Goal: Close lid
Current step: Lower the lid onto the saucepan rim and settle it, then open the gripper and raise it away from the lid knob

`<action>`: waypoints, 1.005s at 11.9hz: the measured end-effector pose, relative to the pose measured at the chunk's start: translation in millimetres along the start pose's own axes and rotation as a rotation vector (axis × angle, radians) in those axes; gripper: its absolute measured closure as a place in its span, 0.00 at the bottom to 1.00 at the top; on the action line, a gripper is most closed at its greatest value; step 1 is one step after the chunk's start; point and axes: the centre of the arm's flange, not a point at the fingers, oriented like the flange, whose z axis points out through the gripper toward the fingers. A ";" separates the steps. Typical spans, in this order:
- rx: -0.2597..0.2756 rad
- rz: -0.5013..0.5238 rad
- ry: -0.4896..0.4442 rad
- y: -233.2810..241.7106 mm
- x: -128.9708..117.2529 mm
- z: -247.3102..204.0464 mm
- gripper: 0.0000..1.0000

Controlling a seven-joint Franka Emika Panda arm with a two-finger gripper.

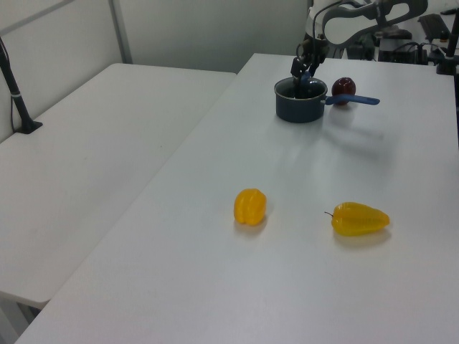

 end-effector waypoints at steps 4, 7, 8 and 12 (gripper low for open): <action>-0.012 -0.004 -0.024 0.8 0.0 -19.2 0.00; -0.035 -0.014 -0.064 1.1 -2.2 -65.2 0.00; -0.043 -0.017 -0.073 1.5 -3.3 -76.3 0.00; -0.042 -0.073 -0.130 -31.5 -17.9 -134.2 0.00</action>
